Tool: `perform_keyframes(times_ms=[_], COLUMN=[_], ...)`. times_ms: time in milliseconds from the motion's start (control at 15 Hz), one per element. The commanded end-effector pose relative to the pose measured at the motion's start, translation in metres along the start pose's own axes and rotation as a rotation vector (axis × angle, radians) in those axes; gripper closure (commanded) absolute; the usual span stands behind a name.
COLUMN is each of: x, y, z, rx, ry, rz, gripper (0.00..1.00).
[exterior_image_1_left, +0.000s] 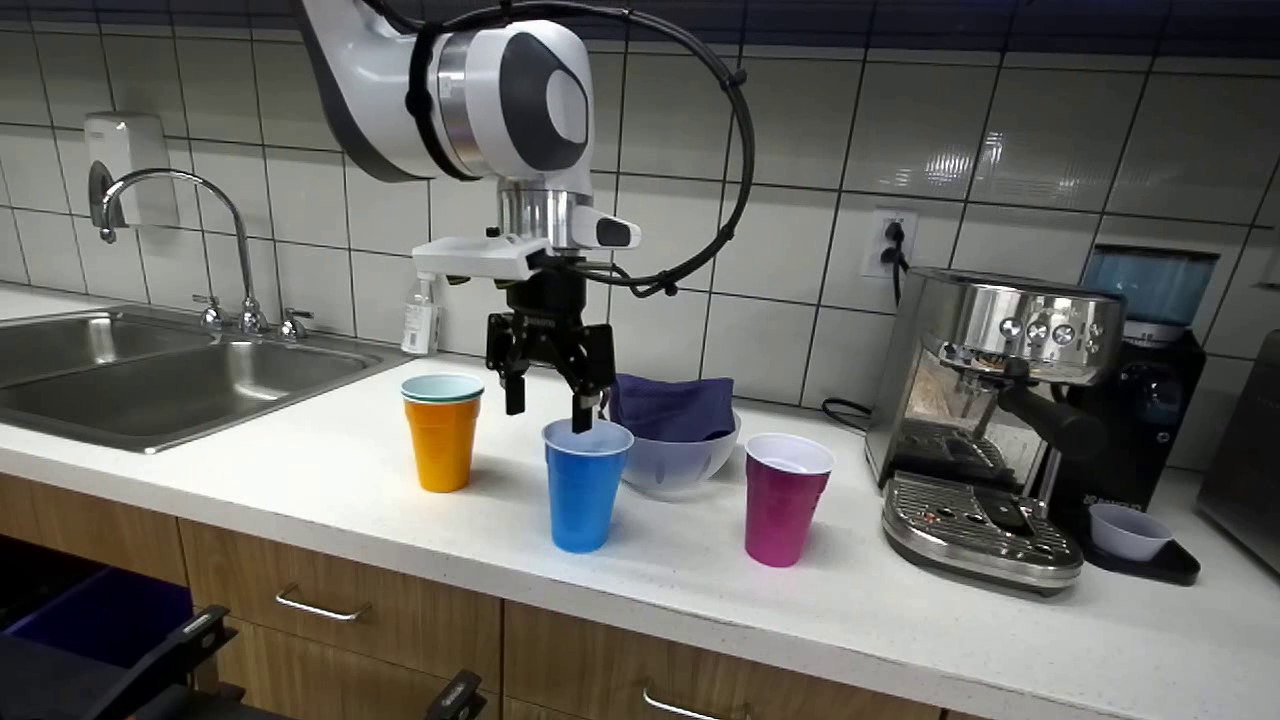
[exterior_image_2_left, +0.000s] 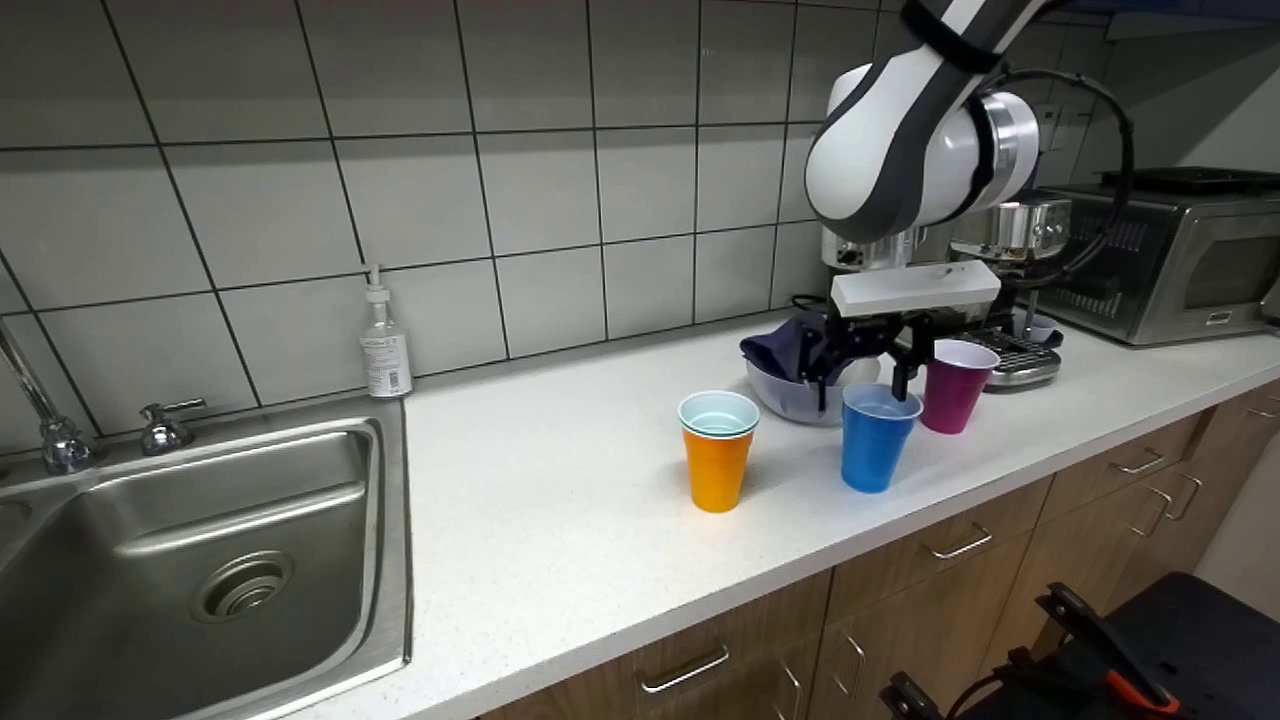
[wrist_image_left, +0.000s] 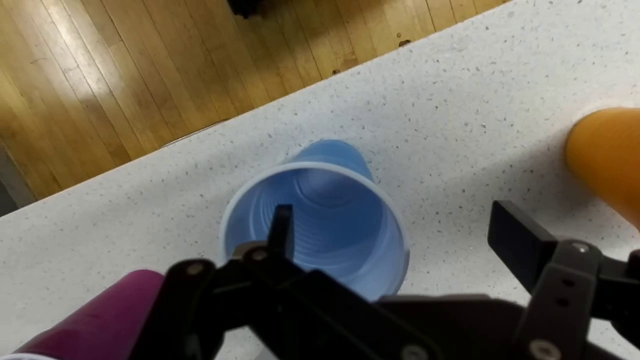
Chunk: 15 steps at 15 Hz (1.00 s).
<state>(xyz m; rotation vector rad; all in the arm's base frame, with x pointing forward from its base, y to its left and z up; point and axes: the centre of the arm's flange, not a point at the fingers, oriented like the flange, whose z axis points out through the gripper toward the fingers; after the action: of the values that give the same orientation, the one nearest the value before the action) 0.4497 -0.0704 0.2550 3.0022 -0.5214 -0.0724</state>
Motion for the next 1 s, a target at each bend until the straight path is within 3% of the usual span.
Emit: perform_keyframes(times_ms=[0,333,400,467,933], x=[0.007,0.018,0.020,0.022,0.033], y=[0.001,0.002,0.002,0.002,0.002], z=[0.008,0.018,0.018,0.019,0.022], rx=[-0.014,-0.020,-0.021,-0.022,-0.029], ry=[-0.009,-0.022,-0.022,-0.022,-0.019], rz=[0.033,0.040,0.042,0.039,0.039], gripper=[0.00,0.00,0.10,0.26,0.80])
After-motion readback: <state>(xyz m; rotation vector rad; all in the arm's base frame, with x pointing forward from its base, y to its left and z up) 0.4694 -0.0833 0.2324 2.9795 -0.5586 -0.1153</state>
